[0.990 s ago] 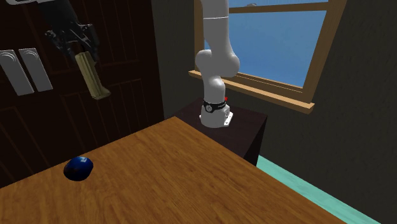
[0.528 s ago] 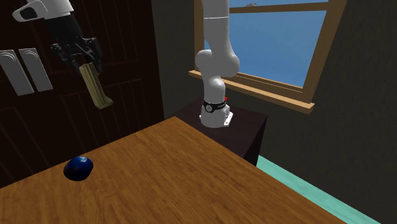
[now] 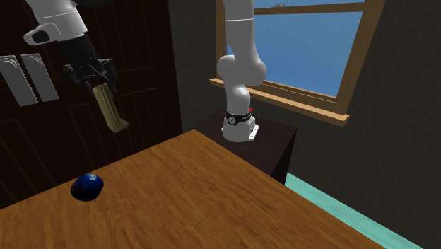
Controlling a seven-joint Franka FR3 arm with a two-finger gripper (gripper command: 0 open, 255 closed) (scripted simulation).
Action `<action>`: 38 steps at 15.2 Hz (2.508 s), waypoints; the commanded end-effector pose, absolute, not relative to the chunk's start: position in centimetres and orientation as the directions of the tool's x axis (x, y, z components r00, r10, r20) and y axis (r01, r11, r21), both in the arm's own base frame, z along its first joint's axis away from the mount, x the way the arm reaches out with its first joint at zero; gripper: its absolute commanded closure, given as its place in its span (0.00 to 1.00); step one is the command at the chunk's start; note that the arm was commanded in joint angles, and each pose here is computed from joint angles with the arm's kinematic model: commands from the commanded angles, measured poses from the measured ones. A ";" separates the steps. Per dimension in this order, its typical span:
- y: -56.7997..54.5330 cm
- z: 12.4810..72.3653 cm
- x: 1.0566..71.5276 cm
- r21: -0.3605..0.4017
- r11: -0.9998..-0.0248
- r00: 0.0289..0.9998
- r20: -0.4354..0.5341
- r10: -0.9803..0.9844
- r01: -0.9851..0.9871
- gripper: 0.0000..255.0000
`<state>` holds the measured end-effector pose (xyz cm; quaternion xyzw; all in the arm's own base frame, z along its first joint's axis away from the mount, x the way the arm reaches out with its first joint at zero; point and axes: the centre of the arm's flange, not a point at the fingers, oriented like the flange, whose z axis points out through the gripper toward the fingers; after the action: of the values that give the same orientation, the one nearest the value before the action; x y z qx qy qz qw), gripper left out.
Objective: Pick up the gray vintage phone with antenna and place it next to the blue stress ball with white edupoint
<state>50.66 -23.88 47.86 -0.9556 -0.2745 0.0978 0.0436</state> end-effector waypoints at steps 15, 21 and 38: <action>-23.9 39.4 50.7 -0.136 -0.846 0.830 -0.162 0.533 0.516 1.00; -23.9 36.3 50.7 -0.136 -0.846 0.830 -0.162 0.533 0.516 1.00; -23.9 34.3 50.7 -0.136 -0.846 0.830 -0.162 0.533 0.516 0.00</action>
<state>50.68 -23.89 34.31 -0.9557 -0.2745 0.0974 0.0433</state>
